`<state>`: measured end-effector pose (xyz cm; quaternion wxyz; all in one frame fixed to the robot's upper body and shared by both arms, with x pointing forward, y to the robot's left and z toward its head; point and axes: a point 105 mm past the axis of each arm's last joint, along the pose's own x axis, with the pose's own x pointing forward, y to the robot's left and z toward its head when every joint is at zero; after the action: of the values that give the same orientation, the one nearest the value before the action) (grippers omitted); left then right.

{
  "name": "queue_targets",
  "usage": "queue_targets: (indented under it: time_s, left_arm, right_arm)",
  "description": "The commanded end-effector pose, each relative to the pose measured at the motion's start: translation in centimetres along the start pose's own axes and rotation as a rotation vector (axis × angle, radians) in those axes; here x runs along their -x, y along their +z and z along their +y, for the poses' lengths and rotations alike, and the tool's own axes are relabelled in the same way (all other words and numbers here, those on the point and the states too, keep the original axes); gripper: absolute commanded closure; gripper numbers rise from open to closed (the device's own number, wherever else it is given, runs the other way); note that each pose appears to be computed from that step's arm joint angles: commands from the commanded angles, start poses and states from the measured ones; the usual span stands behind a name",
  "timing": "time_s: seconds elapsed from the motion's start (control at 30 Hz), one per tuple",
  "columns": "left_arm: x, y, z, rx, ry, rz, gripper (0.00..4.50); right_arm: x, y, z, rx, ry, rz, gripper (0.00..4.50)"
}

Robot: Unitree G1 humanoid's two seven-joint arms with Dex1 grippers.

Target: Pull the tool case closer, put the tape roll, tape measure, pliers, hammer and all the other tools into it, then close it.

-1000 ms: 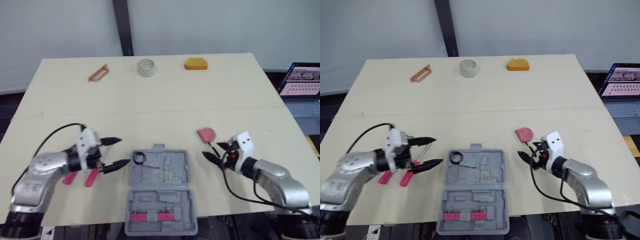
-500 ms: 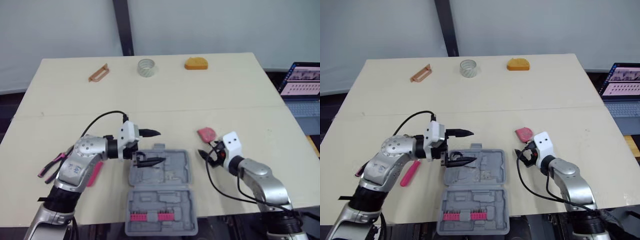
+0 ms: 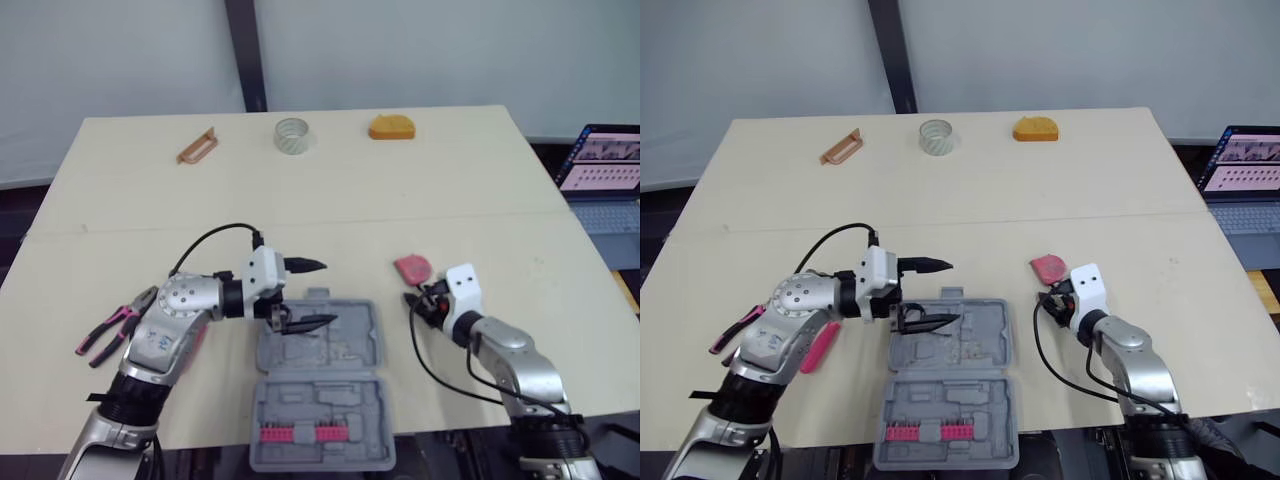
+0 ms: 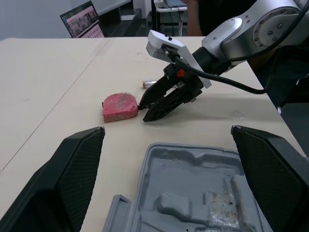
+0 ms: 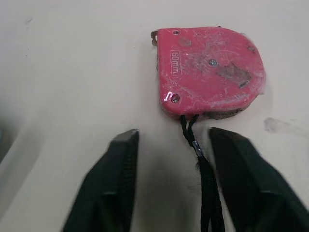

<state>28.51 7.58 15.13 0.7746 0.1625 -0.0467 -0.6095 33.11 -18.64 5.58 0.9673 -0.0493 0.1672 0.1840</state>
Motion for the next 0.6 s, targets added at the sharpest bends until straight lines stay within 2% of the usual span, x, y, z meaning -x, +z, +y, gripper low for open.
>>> queue_targets:
  time_s: [0.03,0.07,0.1,0.33,0.47,0.6]
  left_arm:
    - [0.3,1.1,0.9,-0.056,0.053,-0.035,0.00]
    - [0.2,1.1,1.0,-0.061,0.061,-0.039,0.00]
    - [0.2,1.1,1.0,-0.062,0.060,-0.040,0.00]
    - [0.4,-0.1,-0.5,-0.075,-0.070,0.023,0.00]
    - [0.9,-1.1,-1.4,-0.062,-0.167,0.094,0.00]
    - [1.3,-1.4,-2.4,-0.067,-0.235,0.111,0.00]
  right_arm:
    - [0.4,-0.1,-0.1,-0.006,0.000,-0.007,3.96]
    - [0.4,-0.2,0.0,-0.008,0.004,-0.004,4.41]
    - [0.5,-0.3,0.1,-0.009,0.006,-0.001,4.47]
    - [2.2,-0.8,0.8,-0.009,0.031,0.006,4.47]
    - [4.0,-1.9,2.8,-0.021,0.112,0.036,4.47]
    - [6.3,-3.3,4.5,-0.053,0.153,0.074,4.47]
